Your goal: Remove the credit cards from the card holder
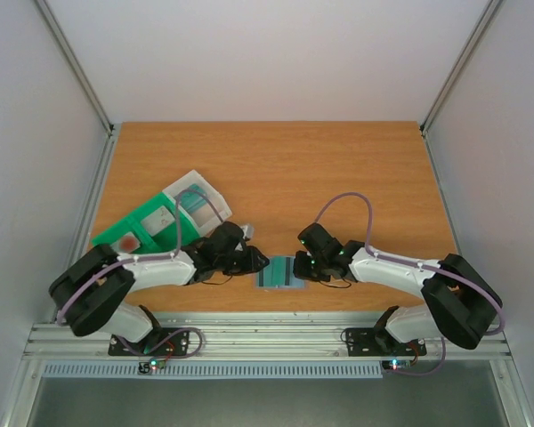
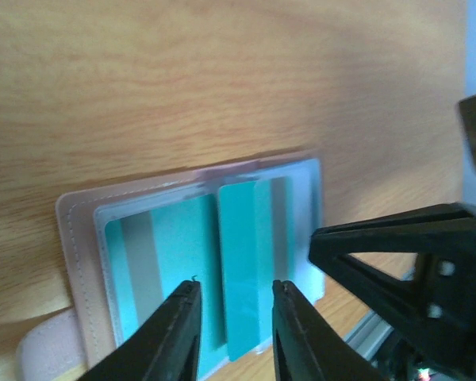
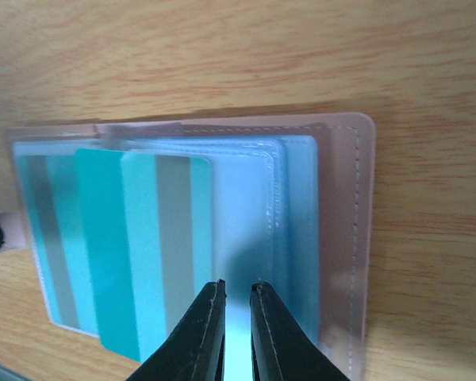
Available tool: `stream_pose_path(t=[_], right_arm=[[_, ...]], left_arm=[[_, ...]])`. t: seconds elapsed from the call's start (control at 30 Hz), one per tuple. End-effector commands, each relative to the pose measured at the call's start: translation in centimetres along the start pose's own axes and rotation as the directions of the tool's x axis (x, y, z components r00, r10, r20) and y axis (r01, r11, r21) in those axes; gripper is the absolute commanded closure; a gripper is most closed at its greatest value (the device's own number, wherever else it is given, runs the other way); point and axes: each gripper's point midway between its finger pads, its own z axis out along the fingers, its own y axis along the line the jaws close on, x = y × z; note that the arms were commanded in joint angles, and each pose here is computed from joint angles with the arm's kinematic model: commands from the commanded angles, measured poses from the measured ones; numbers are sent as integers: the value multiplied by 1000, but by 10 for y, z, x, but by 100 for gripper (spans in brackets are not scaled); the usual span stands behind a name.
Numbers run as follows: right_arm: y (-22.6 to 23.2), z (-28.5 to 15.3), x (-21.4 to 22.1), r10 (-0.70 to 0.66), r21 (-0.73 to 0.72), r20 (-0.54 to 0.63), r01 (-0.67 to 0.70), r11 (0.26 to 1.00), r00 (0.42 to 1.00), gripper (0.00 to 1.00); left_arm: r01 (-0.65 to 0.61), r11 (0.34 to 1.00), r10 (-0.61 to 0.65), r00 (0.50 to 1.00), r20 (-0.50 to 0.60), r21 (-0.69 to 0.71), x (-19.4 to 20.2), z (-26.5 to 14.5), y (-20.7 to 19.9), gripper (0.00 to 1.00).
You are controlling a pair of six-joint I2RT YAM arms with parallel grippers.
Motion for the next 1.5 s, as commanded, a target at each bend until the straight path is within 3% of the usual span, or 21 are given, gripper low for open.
stream_pose_path(t=[0.0,0.5,0.6,0.73,0.8,1.2,1.47], right_arm=[[-2,6,1,2,19,-11,-2,1000,1000,89],[-8,9,4,4,34,-17,-3,999,1000,90],[-9,8,5,2,36,-14,-2,999,1000,90],[-10,6,4,0,42,-9,0,999,1000,90],[-10,6,4,0,44,-8,0,999,1000,90],[0,-9,-2,0,4,24,0,1000,1000,86],[39,-46,-12,39,-101,11,-38,994,999,84]], left_arm=[[-4,997,6,999,-38,74,0,17,-12,71],[33,990,-20,996,-91,140,7,36,-16,76],[43,984,-26,995,-96,174,7,37,-21,82],[43,975,-26,997,-79,217,5,29,-30,99],[34,976,-21,998,-66,217,3,24,-33,100],[-100,995,102,987,120,-26,-25,-39,-23,99],[-240,949,288,923,255,-206,-48,-89,-18,99]])
